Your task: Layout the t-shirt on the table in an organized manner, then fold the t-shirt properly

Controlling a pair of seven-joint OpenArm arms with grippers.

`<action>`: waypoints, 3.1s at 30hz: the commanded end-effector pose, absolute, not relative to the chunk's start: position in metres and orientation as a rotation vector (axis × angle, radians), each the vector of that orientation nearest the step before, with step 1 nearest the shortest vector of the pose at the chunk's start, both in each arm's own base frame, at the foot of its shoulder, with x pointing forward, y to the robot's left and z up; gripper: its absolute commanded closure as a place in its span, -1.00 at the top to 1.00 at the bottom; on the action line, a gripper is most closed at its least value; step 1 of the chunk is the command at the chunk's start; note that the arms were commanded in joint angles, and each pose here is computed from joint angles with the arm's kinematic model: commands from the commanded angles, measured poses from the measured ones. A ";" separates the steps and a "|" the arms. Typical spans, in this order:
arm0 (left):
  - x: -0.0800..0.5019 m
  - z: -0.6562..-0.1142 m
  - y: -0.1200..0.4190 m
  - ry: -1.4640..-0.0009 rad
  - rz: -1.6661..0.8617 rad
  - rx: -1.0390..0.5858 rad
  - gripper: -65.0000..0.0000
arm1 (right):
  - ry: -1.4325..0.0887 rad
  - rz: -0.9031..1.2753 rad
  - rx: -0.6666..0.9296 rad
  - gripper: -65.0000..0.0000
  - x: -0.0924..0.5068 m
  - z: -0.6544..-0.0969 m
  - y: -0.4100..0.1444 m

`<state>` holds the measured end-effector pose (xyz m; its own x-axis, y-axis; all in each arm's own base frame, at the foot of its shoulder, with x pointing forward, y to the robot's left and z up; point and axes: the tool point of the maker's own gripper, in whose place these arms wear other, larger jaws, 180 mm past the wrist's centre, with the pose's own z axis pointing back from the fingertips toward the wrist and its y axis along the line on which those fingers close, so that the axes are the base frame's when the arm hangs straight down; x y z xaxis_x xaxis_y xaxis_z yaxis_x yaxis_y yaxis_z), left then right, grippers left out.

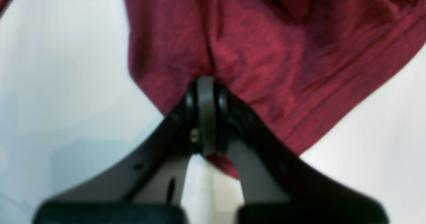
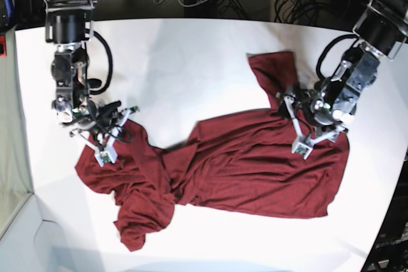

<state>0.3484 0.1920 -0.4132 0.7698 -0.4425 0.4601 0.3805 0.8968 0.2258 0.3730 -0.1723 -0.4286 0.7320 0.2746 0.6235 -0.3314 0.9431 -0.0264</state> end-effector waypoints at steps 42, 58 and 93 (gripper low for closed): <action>0.367 -0.370 0.190 -0.650 -0.339 0.023 0.43 | -0.763 0.205 -0.246 -1.00 0.328 -0.356 -0.320; 0.371 -0.450 0.240 -0.584 -0.355 0.304 -0.33 | -0.711 0.223 -0.210 -1.00 0.310 -0.379 -0.307; 0.426 -0.348 0.311 -0.867 -0.154 0.358 -0.34 | -0.794 0.230 -0.127 -1.00 0.333 -0.373 -0.263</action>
